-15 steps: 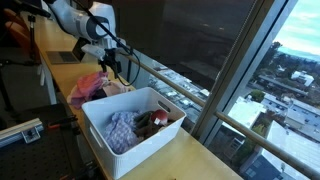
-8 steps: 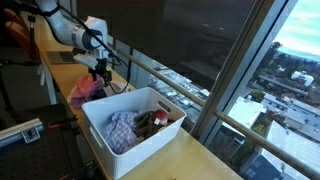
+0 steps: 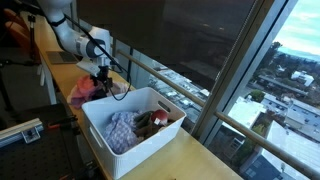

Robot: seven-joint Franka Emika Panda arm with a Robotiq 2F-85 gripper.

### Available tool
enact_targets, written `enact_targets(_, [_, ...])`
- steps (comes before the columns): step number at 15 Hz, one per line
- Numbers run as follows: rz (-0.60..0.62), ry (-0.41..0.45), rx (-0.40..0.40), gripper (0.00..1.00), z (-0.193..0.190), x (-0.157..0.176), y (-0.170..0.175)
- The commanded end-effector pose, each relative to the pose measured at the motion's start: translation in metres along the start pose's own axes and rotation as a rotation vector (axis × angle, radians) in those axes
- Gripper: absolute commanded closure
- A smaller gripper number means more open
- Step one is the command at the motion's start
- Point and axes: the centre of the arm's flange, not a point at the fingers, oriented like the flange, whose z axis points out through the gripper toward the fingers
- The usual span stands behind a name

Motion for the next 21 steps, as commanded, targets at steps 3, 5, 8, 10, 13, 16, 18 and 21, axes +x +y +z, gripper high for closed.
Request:
enact_targets(3, [-0.024, 0.017, 0.006, 0.0, 0.021, 0.027, -0.015])
enact_targets(5, [-0.023, 0.015, 0.015, 0.0, 0.03, 0.035, -0.014])
enact_targets(8, [-0.004, 0.0, 0.026, 0.0, 0.054, 0.045, -0.002])
enact_targets(10, [0.009, -0.017, 0.028, 0.0, 0.07, 0.046, 0.01])
enact_targets(13, [0.022, -0.036, 0.027, 0.28, 0.082, 0.045, 0.027])
enact_targets(16, [0.024, -0.03, 0.021, 0.49, 0.069, 0.038, 0.036])
enact_targets(18, [0.026, -0.029, 0.016, 0.64, 0.059, 0.03, 0.041])
enact_targets(21, [0.036, -0.022, 0.006, 0.85, 0.04, 0.016, 0.05])
